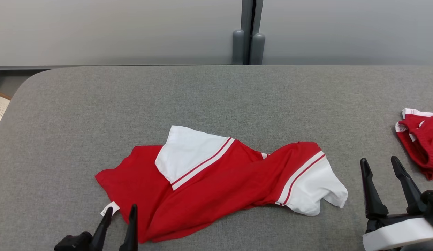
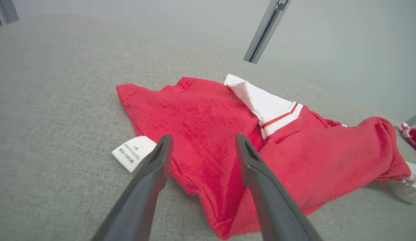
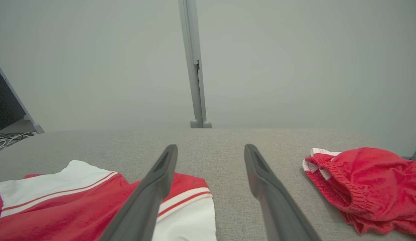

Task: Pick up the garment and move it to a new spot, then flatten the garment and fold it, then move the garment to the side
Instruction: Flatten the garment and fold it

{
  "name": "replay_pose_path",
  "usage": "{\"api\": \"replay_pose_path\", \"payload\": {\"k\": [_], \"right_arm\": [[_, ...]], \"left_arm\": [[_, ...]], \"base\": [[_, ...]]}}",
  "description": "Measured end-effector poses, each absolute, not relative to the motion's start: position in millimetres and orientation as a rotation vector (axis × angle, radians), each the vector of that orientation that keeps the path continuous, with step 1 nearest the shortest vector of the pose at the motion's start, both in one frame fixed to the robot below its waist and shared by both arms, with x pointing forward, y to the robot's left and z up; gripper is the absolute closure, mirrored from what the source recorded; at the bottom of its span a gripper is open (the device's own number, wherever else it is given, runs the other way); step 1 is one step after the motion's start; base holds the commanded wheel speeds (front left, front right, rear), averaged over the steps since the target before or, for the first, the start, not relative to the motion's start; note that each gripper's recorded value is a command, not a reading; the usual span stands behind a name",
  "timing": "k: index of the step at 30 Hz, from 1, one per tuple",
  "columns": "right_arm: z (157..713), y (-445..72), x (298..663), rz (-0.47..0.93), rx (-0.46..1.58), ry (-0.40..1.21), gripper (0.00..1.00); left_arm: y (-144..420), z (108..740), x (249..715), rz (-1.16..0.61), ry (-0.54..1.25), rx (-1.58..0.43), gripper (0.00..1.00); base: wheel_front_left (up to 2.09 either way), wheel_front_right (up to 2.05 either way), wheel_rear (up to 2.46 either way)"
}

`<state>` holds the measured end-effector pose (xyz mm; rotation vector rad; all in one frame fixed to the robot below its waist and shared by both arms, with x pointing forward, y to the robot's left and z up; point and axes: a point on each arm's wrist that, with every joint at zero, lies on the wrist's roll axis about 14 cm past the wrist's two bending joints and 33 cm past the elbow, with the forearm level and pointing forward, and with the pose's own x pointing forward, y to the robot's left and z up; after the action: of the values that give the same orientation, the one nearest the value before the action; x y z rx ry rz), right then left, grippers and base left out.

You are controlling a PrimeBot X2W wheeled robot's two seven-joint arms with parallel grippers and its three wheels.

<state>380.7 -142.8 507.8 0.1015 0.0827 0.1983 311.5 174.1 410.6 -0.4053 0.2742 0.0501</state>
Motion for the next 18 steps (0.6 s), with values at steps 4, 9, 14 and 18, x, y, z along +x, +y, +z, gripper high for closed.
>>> {"api": "replay_pose_path", "payload": {"k": [4,9,14,18], "right_arm": [[517.5,-147.3,378.6,0.189,0.081,0.054,0.0],[528.2,-153.5,371.0,0.18,0.059,0.029,0.0],[526.1,-157.4,352.0,0.171,0.064,0.042,0.0],[529.0,-162.2,342.5,0.157,0.074,0.033,0.0]], "left_arm": [[194.3,445.7,325.9,0.064,0.142,-0.295,0.0],[217.6,485.9,335.5,0.068,0.009,-0.195,0.0],[224.0,503.4,333.3,0.051,-0.039,-0.157,0.0],[218.8,497.6,327.5,0.025,-0.003,-0.152,0.0]], "base": [[0.0,0.0,0.0],[0.0,0.0,0.0],[0.0,0.0,0.0],[0.0,0.0,0.0]]}}
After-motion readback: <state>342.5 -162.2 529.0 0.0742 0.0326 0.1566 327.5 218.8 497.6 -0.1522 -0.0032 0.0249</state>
